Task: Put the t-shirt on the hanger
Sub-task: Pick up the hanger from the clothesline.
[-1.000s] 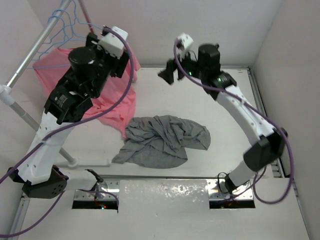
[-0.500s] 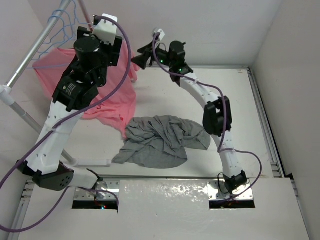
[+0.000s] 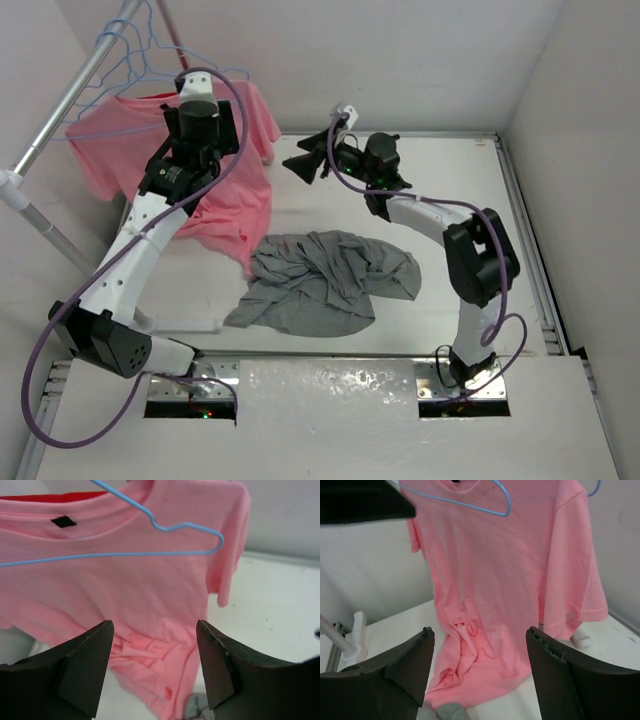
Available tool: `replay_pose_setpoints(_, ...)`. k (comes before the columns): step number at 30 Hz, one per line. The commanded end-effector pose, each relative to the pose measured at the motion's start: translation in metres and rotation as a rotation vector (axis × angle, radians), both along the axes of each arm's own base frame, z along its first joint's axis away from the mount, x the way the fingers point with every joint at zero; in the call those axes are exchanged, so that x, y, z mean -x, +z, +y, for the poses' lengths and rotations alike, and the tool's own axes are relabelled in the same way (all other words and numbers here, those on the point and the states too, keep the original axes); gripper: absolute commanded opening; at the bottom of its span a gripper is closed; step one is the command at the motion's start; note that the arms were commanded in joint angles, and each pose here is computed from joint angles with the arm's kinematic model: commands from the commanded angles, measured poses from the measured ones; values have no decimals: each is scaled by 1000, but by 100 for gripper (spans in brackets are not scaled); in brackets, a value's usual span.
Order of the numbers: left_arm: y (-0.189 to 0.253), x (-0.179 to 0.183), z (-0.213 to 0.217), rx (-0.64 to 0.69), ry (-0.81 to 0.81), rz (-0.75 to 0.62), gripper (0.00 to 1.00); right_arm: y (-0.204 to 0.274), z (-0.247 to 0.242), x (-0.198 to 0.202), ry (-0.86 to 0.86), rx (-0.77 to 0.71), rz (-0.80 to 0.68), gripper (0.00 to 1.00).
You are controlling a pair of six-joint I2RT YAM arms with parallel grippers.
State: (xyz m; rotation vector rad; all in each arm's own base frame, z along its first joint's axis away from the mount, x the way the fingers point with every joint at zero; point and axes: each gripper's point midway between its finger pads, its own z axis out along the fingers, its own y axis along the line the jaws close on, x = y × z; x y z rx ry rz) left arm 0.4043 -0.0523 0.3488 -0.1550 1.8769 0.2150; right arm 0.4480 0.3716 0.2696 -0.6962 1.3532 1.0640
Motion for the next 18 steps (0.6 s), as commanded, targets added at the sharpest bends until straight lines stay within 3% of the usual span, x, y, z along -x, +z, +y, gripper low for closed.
replay_pose_setpoints(1, 43, -7, -3, 225, 24, -191, 64, 25, -14, 20, -14, -59, -107, 71)
replay_pose_setpoints(8, 77, -27, 14, 335, -47, -303, 59, 10, -31, 43, -34, -23, -52, 70)
replay_pose_setpoints(18, 105, -63, 13, 322, -78, -360, 56, 10, -50, 64, -78, 16, -78, 69)
